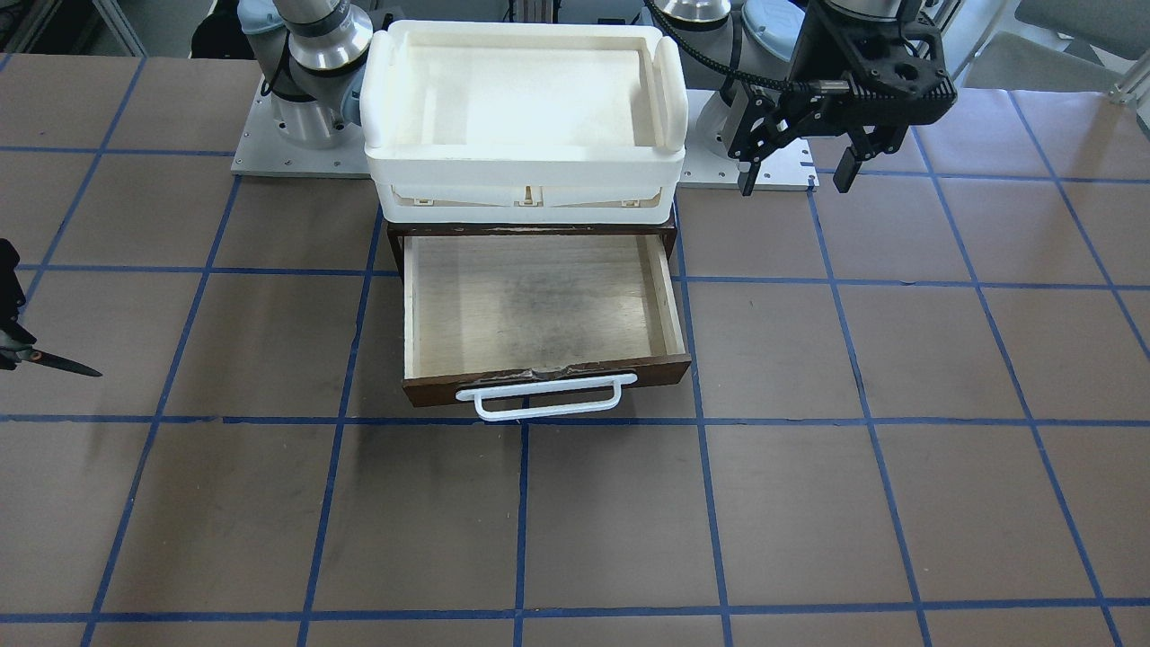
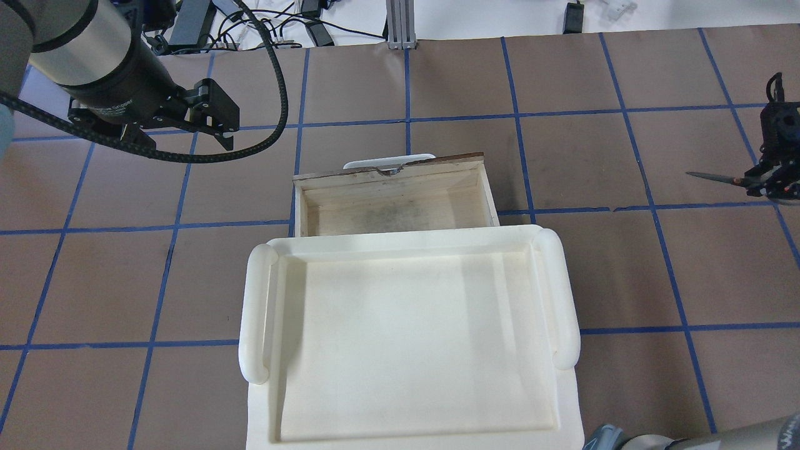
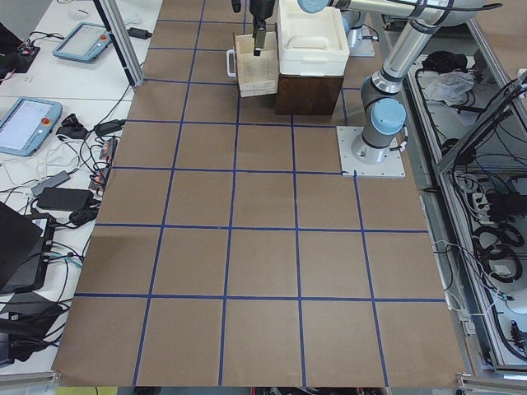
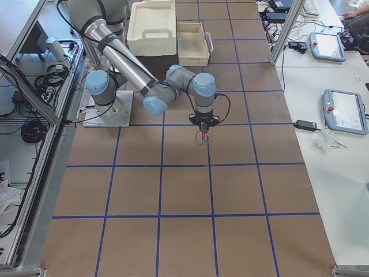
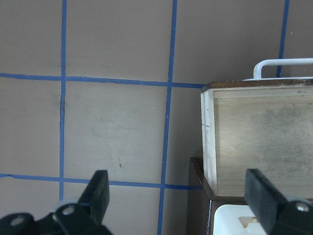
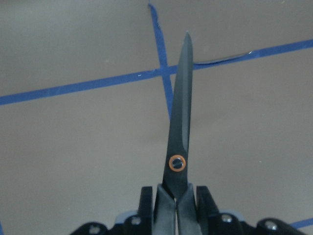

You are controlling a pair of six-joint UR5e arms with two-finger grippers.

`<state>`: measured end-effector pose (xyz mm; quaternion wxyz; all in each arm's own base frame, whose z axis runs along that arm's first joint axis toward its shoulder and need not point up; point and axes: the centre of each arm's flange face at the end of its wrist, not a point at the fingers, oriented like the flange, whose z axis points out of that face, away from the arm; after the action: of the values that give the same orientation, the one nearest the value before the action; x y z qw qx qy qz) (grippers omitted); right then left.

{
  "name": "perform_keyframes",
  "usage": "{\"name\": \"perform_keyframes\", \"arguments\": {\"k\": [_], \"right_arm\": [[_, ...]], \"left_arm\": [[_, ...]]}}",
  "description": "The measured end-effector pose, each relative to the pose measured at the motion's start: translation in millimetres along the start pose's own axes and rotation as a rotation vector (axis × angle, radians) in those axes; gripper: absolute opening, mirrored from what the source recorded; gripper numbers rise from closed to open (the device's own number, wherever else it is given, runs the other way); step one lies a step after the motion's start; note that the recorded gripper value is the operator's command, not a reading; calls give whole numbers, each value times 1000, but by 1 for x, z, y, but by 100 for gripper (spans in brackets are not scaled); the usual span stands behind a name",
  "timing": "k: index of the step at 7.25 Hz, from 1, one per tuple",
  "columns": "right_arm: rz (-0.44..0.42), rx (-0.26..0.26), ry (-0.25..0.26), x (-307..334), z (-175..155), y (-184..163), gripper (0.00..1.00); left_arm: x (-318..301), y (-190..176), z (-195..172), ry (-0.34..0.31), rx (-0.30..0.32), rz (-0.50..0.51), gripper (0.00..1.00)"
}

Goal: Put scissors in drawer and close it
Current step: 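Lift the scissors with the right gripper and carry them over the drawer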

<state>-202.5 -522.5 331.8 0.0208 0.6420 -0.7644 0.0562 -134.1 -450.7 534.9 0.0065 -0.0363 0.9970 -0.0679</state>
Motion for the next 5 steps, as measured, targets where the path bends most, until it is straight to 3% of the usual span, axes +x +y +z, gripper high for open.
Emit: {"name": "perform_keyframes", "arguments": {"k": [3,5], "right_arm": [[-24,17,19,2,-69,-134,4],[-126,35,-3,-22,-83,-233,4]], "left_arm": [[0,0,0,0,0,0,100],[2,3,-3,6,6,4,100]]}}
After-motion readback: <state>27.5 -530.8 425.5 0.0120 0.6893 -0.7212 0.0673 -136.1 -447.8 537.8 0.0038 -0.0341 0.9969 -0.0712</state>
